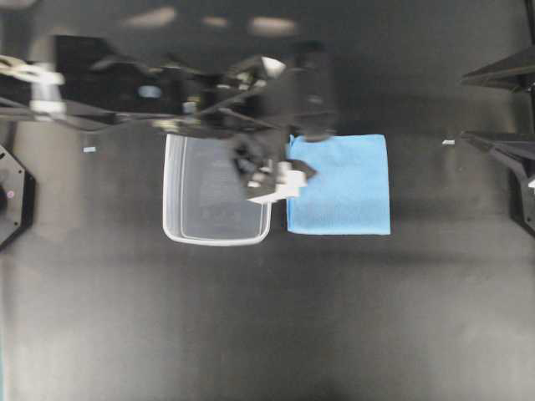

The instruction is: Place the blue towel into the container with the left arm.

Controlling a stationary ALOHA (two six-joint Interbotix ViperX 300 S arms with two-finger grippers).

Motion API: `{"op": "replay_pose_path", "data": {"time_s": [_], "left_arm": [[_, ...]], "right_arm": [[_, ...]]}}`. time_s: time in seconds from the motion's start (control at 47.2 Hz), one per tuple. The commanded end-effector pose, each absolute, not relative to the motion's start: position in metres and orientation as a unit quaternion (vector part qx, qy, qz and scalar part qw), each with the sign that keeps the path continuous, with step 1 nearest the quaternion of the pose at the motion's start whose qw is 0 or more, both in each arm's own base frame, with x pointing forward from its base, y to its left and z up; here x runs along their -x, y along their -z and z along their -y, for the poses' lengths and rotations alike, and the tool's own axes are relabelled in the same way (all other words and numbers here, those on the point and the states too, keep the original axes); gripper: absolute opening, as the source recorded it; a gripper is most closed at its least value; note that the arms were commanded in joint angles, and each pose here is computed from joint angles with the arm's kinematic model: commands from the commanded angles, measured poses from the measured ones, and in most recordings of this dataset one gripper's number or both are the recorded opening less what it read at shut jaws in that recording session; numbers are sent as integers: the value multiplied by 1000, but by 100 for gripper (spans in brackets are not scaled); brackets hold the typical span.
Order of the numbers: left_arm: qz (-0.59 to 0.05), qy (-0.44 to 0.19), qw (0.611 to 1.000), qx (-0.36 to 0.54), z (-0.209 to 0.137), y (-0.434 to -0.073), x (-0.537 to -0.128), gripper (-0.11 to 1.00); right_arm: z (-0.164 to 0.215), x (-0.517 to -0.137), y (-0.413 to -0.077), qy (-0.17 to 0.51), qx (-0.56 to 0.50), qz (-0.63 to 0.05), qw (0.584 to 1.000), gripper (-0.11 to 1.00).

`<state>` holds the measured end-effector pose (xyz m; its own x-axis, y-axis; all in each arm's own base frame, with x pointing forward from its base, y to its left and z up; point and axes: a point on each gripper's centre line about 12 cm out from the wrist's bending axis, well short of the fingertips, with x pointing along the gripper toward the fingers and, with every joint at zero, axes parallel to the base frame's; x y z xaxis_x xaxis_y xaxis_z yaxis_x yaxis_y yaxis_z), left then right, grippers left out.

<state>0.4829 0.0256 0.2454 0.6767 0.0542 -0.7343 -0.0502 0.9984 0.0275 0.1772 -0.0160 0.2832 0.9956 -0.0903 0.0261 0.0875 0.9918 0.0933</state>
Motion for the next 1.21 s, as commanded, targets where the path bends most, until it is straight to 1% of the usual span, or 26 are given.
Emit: {"op": "replay_pose_path", "data": {"time_s": [0.0,0.063,0.169,0.317,0.466,0.741,0.847,0.91,0.974,1.037,1.058,1.101,1.185], "left_arm": [[-407,-21,913,-16,-24,-229,-506,90],[-413,-14,910,-28,-23,-216,-518,90],[-441,-9,897,-36,-23,-184,-533,90],[-495,-5,868,-36,-21,-143,-543,90],[-531,2,847,-41,-17,-116,-547,90],[-549,12,834,-52,-14,-97,-546,90],[-549,13,834,-53,-11,-96,-545,86],[-547,16,835,-54,-8,-97,-545,79],[-546,18,836,-55,-6,-99,-546,67],[-544,19,837,-57,-3,-100,-546,50],[-544,20,837,-57,-3,-101,-546,42],[-539,19,840,-58,-3,-107,-547,31],[-532,18,845,-57,-4,-121,-547,11]], "right_arm": [[17,-177,-288,46,-49,25,997,79],[16,-176,-289,45,-49,25,997,79],[17,-176,-288,46,-52,25,997,79],[16,-176,-286,45,-52,16,997,79],[16,-176,-283,47,-53,2,998,79],[16,-172,-288,46,-54,12,997,79],[16,-170,-291,46,-54,19,997,79],[15,-169,-293,45,-53,23,997,79],[16,-168,-295,45,-54,29,997,78],[16,-167,-297,45,-53,32,997,78],[16,-166,-297,45,-54,32,997,78],[15,-166,-298,45,-53,34,997,78],[15,-165,-300,44,-54,34,997,78]]}}
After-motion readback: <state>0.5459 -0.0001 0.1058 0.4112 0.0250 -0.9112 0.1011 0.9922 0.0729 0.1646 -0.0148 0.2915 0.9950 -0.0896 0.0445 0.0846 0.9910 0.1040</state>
